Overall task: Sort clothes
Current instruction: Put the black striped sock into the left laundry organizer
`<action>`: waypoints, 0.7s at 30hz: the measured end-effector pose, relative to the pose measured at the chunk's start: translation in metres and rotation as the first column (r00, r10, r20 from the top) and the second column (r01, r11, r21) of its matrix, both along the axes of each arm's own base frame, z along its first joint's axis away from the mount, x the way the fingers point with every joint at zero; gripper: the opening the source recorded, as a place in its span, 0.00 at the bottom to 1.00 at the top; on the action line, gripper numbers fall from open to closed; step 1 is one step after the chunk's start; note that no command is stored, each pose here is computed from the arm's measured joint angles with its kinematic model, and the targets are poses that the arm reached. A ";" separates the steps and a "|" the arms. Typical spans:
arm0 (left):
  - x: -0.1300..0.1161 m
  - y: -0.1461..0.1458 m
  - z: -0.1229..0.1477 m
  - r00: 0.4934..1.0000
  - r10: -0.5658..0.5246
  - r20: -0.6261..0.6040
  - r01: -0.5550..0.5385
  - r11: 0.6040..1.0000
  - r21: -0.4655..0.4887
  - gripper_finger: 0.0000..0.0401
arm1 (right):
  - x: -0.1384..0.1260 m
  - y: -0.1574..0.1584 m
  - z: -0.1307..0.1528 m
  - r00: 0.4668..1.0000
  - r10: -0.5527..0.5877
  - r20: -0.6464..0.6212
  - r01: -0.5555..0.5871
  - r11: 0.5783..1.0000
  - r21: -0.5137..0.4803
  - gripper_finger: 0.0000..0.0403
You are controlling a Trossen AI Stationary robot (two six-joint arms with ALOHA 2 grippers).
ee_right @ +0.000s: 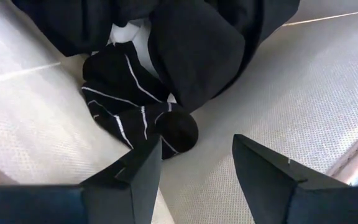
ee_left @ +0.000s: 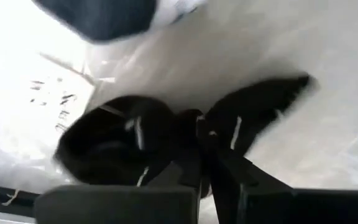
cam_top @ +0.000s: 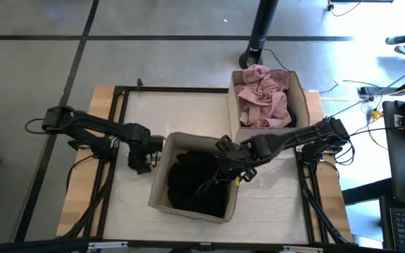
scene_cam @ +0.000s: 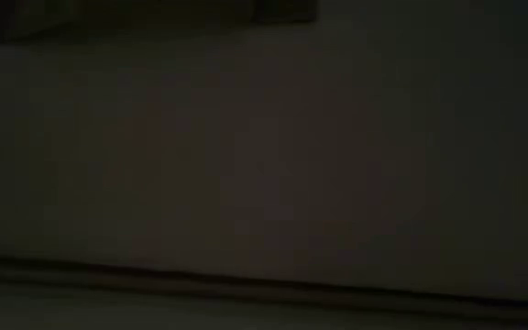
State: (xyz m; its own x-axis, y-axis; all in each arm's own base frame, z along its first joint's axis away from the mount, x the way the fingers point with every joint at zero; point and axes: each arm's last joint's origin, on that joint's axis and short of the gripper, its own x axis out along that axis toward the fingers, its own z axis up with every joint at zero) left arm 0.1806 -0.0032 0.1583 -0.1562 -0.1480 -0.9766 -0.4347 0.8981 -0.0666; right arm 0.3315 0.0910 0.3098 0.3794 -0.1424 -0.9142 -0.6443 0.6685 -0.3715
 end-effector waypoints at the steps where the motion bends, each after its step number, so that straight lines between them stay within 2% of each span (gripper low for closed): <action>1: 0.001 -0.001 0.008 1.000 0.001 0.026 -0.001 1.000 0.001 0.03 | 0.000 0.000 0.000 1.000 0.000 0.001 0.000 1.000 0.000 0.49; 4: -0.002 -0.002 0.035 0.995 0.004 0.099 -0.007 1.000 0.031 0.01 | 0.000 0.000 0.000 1.000 0.000 0.001 0.000 1.000 0.000 0.49; 8: -0.013 -0.001 0.080 0.980 0.005 0.198 -0.033 0.990 0.138 0.02 | 0.000 0.000 0.000 1.000 0.000 0.004 0.000 1.000 0.001 0.49; 11: -0.023 0.001 0.120 0.933 0.000 0.360 -0.073 0.979 0.191 0.01 | 0.001 0.000 0.000 1.000 0.000 0.006 0.000 1.000 0.002 0.49; 14: -0.031 0.003 0.157 0.826 -0.044 0.562 -0.110 0.965 0.237 0.01 | 0.001 0.000 0.000 1.000 0.000 0.010 0.000 1.000 0.003 0.49; 18: -0.039 0.004 0.196 0.659 -0.118 0.743 -0.121 0.958 0.260 0.02 | 0.001 0.000 0.000 1.000 0.000 0.010 0.000 1.000 0.003 0.49; 21: -0.037 0.003 0.218 0.486 -0.187 0.853 -0.107 0.957 0.271 0.01 | 0.001 0.000 0.000 1.000 0.000 0.010 0.000 1.000 0.003 0.49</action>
State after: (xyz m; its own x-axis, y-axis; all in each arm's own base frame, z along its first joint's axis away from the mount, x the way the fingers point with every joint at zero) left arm 0.1431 -0.0002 0.3763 0.7867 0.1056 -0.6082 -0.2497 0.9555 -0.1572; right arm 0.3324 0.0913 0.3102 0.3882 -0.1394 -0.9110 -0.6410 0.6693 -0.3756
